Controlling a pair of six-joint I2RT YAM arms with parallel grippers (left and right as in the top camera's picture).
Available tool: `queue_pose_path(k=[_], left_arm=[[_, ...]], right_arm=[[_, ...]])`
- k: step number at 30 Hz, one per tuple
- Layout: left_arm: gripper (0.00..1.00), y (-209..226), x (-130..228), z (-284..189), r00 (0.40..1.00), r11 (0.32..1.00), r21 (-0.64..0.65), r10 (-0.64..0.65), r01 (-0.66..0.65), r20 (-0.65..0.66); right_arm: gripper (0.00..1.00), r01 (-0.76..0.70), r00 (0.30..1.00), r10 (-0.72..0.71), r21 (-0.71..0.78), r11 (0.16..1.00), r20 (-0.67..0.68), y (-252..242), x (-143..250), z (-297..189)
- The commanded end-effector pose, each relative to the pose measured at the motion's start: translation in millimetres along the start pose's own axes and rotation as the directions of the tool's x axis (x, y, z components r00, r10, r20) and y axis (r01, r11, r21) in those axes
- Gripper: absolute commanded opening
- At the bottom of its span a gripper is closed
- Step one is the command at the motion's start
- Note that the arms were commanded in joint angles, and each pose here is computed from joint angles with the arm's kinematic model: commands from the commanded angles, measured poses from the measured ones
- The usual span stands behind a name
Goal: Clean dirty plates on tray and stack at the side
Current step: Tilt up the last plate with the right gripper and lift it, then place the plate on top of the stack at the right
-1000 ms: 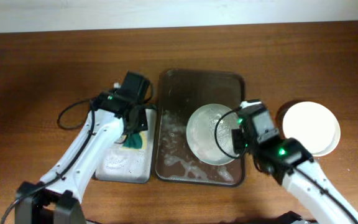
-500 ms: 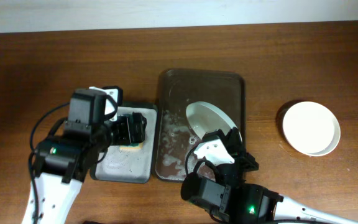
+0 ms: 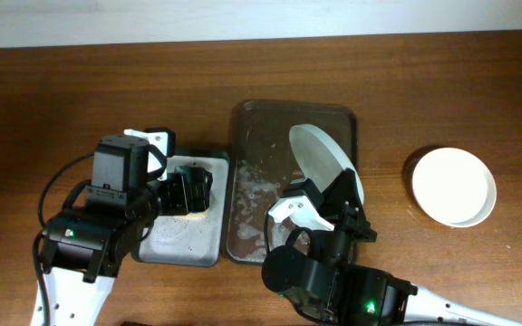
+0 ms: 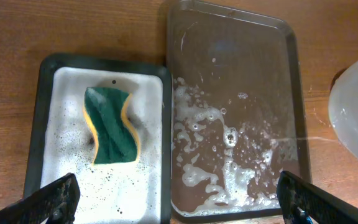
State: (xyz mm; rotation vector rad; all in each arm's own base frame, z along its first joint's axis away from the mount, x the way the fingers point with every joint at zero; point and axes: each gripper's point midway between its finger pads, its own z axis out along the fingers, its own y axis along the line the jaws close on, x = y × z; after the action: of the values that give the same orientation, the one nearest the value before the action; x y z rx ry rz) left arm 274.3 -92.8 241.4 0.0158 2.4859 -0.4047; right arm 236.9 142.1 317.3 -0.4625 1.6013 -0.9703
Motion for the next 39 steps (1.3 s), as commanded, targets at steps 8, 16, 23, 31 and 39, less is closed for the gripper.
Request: queue_pose_path(k=[8, 16, 23, 31, 39], left_arm=[[1.0, -3.1, -4.4, -5.6, 1.0, 1.0, 0.016, 0.019, -0.02, 0.019], [1.0, -3.1, -4.4, -5.6, 1.0, 1.0, 0.016, 0.019, -0.02, 0.019], [1.0, -3.1, -4.4, -5.6, 1.0, 1.0, 0.016, 0.019, -0.02, 0.019], [1.0, -3.1, -4.4, -5.6, 1.0, 1.0, 0.016, 0.019, -0.02, 0.019], [1.0, -3.1, -4.4, -5.6, 1.0, 1.0, 0.016, 0.019, -0.02, 0.019]], right_arm=[[0.04, -0.037, 0.999, 0.037, 0.024, 0.999, -0.004, -11.0, -2.1, -1.3], [0.04, -0.147, 0.982, 0.153, 0.068, 0.987, -0.109, -3.9, 26.0, 33.0], [0.04, -0.273, 0.947, 0.226, -0.199, 0.941, -0.228, 50.4, 48.7, 43.3], [0.04, -0.9, 0.29, 0.57, -0.018, 0.435, -0.769, 49.1, 169.2, 127.1], [0.04, -0.742, -0.35, 0.705, 0.642, 0.194, -0.617, -14.9, 395.0, 142.9]])
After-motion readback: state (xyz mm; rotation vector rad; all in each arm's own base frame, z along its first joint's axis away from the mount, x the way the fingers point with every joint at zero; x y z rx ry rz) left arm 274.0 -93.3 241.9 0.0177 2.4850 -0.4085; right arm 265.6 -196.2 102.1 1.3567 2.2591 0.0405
